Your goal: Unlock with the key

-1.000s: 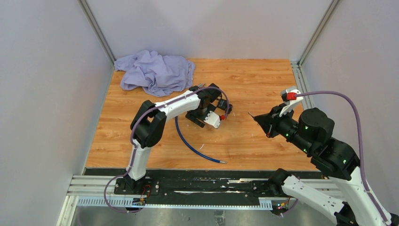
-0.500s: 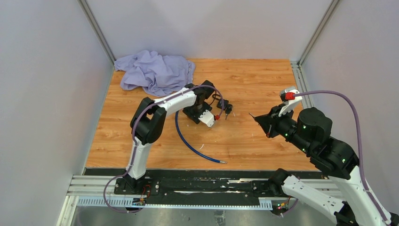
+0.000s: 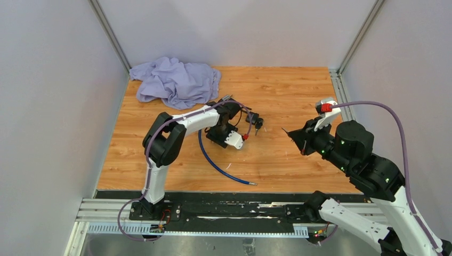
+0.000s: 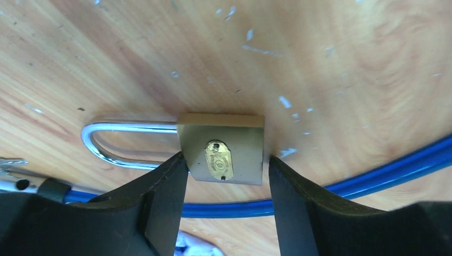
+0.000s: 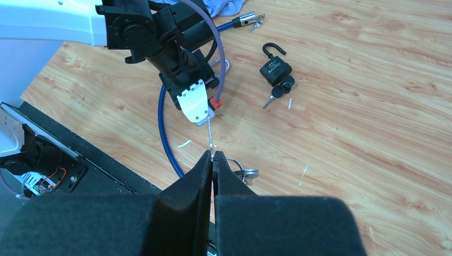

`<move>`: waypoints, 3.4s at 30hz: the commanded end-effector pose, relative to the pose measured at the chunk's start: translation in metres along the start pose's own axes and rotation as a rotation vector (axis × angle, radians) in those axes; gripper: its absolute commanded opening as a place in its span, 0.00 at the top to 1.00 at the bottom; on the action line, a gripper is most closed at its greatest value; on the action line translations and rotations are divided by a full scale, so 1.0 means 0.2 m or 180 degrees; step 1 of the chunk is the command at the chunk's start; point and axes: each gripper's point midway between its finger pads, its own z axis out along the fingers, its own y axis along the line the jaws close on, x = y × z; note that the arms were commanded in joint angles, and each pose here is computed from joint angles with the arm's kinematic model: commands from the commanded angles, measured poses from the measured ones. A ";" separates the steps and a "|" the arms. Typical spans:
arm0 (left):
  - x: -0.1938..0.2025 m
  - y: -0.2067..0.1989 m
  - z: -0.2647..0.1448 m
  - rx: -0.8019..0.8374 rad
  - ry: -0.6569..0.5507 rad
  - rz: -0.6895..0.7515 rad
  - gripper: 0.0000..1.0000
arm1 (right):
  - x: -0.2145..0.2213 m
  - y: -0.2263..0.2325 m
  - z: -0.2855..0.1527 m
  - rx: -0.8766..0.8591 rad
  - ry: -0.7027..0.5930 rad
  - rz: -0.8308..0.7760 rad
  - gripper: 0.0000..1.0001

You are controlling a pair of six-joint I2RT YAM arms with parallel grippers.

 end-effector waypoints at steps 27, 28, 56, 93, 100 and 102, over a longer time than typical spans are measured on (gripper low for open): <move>-0.10 -0.09 -0.03 -0.0145 -0.0102 -0.1473 0.38 | -0.03 -0.02 -0.03 0.0057 -0.0096 0.0109 0.99; -0.11 -0.07 -0.04 -0.0176 -0.0124 -0.1643 0.40 | -0.03 -0.02 -0.02 0.0058 -0.0085 0.0098 0.99; -0.15 -0.13 -0.40 0.0325 -0.0897 -0.1215 0.02 | -0.02 -0.02 0.02 0.0095 -0.0036 0.0051 0.99; -0.14 -0.11 0.02 0.0692 -0.1385 0.0289 0.12 | -0.06 -0.06 0.08 0.0354 0.0029 0.0106 0.99; -0.15 -0.06 0.03 0.0505 -0.1395 0.0076 0.23 | -0.05 -0.06 0.10 0.0361 0.0085 0.0099 0.99; -0.16 -0.03 0.01 0.0418 -0.1421 -0.0023 0.32 | -0.04 -0.06 0.11 0.0359 0.0105 0.0106 0.99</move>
